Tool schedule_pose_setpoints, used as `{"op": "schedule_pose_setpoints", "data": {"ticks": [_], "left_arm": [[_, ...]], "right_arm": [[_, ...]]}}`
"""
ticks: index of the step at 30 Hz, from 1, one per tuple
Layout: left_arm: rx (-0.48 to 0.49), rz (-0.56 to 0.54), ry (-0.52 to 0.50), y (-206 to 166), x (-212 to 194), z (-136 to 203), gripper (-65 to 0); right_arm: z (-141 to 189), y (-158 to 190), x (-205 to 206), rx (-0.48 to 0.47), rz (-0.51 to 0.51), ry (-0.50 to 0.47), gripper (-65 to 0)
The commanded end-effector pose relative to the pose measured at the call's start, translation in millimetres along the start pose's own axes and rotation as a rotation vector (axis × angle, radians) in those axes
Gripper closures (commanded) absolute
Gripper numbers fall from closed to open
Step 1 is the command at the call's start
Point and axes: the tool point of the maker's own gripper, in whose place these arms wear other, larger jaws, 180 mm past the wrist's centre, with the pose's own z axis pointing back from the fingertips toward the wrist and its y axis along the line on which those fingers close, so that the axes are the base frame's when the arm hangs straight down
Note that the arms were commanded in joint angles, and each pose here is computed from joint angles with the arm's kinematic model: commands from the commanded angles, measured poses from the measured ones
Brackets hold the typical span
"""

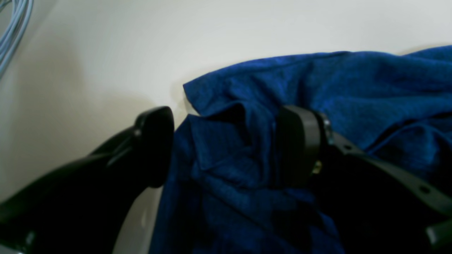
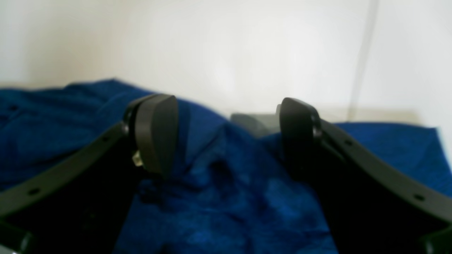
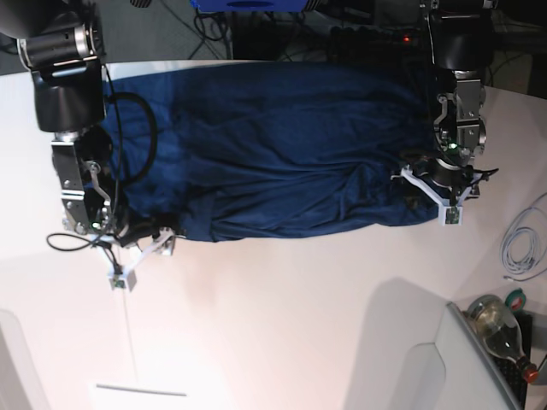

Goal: Layout the t-shirt on the table in an organized manner, then fold the t-shirt properly
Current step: 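Lift the hem with both grippers and fold it toward the collar edge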

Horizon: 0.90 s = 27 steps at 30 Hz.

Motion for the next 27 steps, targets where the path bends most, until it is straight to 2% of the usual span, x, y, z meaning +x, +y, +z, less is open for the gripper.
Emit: {"op": "schedule_pose_setpoints", "data": {"ticks": [1,9,10,15,19,21,24,27], "left_arm": [[0.004,-0.012,0.0,5,4,0,-45.1],[0.068,0.022,-0.037,34,13,10,-45.1],[0.069,0.018,-0.042,35,15,11,-45.1],[0.068,0.007,-0.049,35,14,16,-45.1],[0.066,0.006,-0.051,33,13,17,-45.1],[0.065,0.005,-0.05,32,13,17,-45.1],[0.064,0.006,-0.052,32,14,17,-45.1],[0.064,-0.009,-0.095,31,28,24,-45.3]], "right_arm": [[4,3,24,0.009,0.004,-0.058,-42.5],[1,1,17,0.007,-0.001,-0.038,-41.9],[0,0,14,0.005,-0.004,-0.029,-39.5],[-3,-1,9,0.003,-0.011,-0.015,-16.1],[-2,-1,9,0.005,-0.011,-0.015,-5.0],[-2,-1,10,0.006,-0.014,-0.019,-0.5],[5,3,21,0.015,-0.004,-0.056,0.0],[12,9,28,0.025,0.008,-0.091,0.0]]}}
